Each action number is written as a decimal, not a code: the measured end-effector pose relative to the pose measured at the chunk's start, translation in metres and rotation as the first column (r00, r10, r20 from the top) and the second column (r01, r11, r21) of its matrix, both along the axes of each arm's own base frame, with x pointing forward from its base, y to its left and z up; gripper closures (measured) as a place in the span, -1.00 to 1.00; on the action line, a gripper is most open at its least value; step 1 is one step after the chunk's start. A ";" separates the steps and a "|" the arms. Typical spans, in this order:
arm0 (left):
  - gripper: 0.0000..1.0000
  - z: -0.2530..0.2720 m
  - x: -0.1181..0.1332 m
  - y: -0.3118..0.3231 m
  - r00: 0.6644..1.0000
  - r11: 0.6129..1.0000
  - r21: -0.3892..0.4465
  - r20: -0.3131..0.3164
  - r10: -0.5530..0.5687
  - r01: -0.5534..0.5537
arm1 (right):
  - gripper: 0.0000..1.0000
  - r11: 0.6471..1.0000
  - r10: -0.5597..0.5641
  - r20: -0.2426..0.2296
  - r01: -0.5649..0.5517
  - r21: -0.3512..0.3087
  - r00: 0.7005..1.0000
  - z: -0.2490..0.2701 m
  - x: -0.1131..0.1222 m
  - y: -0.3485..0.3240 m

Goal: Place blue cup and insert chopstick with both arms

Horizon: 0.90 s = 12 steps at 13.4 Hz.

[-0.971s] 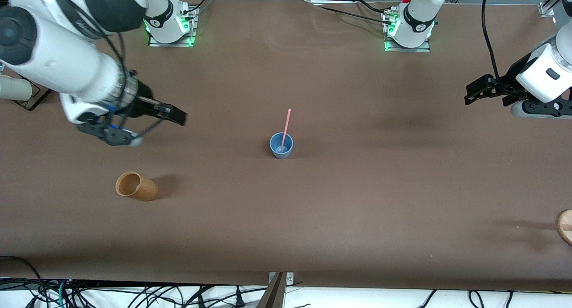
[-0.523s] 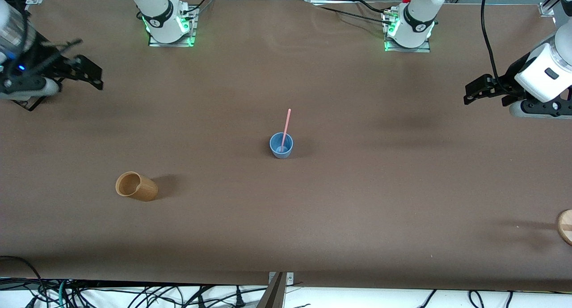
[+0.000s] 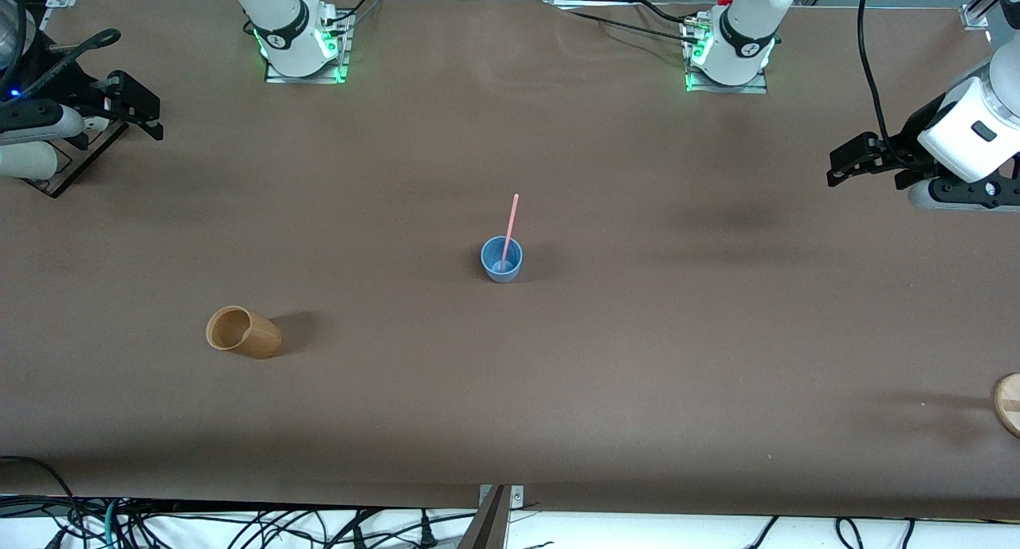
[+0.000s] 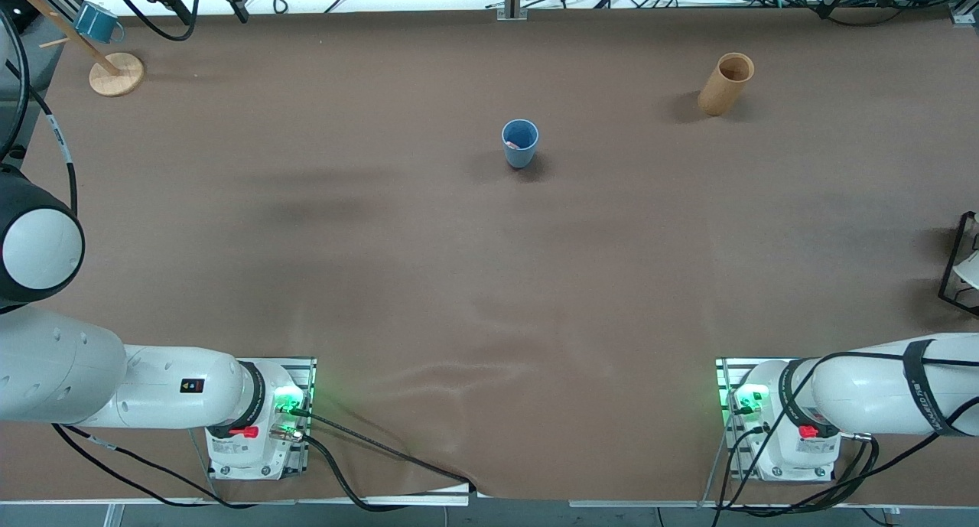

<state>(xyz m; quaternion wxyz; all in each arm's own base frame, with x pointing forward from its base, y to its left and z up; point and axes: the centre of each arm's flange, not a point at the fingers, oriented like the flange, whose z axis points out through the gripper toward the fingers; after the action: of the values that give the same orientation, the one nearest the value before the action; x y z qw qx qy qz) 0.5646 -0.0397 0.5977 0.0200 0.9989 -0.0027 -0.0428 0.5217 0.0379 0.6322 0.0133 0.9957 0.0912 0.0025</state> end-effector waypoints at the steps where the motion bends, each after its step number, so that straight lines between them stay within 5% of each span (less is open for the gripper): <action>1: -1.00 0.000 0.000 0.000 1.000 1.000 0.000 0.000 0.000 0.000 | -1.00 1.000 -0.001 0.001 0.001 0.000 1.000 0.000 0.000 0.000; 12: -1.00 0.000 0.000 0.000 1.000 1.000 0.000 0.000 -0.001 0.001 | -1.00 1.000 -0.004 0.007 0.004 0.001 1.000 0.015 -0.003 -0.002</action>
<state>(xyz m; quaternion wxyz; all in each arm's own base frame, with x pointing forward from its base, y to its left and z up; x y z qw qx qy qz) 0.5646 -0.0400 0.5977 0.0200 0.9989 -0.0030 -0.0428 0.5187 0.0358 0.6472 0.0130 0.9959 0.0893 0.0062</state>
